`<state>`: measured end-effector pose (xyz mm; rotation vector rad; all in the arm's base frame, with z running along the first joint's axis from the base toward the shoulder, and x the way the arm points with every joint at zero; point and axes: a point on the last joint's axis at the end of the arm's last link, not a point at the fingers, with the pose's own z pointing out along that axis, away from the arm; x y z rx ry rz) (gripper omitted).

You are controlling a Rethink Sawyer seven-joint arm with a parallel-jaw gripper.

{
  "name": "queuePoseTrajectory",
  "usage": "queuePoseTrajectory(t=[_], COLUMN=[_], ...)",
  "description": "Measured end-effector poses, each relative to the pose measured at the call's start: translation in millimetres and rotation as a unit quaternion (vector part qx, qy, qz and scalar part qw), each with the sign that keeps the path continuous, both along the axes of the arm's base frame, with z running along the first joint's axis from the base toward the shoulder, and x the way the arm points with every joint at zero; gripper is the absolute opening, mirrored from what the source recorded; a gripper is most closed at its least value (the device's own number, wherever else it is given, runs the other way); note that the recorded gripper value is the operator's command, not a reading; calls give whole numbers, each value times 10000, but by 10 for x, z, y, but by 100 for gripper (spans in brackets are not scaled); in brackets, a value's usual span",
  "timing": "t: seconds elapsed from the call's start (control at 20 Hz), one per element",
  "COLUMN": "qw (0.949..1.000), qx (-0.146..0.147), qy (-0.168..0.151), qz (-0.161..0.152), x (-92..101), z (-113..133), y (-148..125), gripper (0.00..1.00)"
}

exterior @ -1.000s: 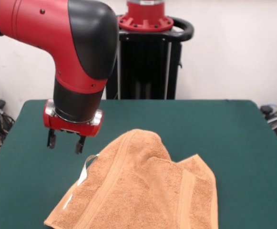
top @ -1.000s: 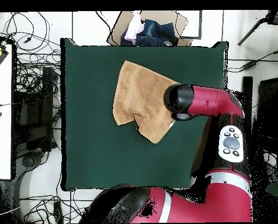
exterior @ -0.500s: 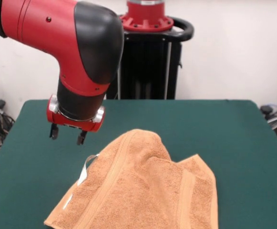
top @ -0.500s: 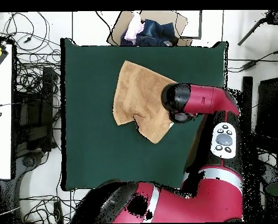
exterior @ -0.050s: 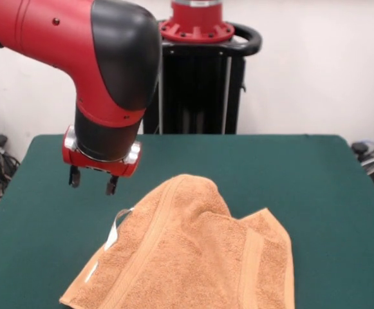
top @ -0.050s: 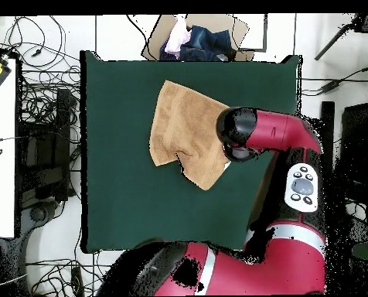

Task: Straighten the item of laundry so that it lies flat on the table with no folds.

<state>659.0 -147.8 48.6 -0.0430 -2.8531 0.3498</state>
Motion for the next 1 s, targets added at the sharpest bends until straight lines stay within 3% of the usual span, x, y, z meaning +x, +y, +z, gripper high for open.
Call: queuePoseTrajectory(t=[0.3,0.6,0.7,1.0], qw=[10000,9979,9976,9986], qx=[-47,-390,-415,-495], qy=[27,525,547,57], qz=[-69,39,52,163], x=[22,19,35,163], z=[70,217,239,319], y=[-36,29,54,70], gripper=[100,100,100,100])
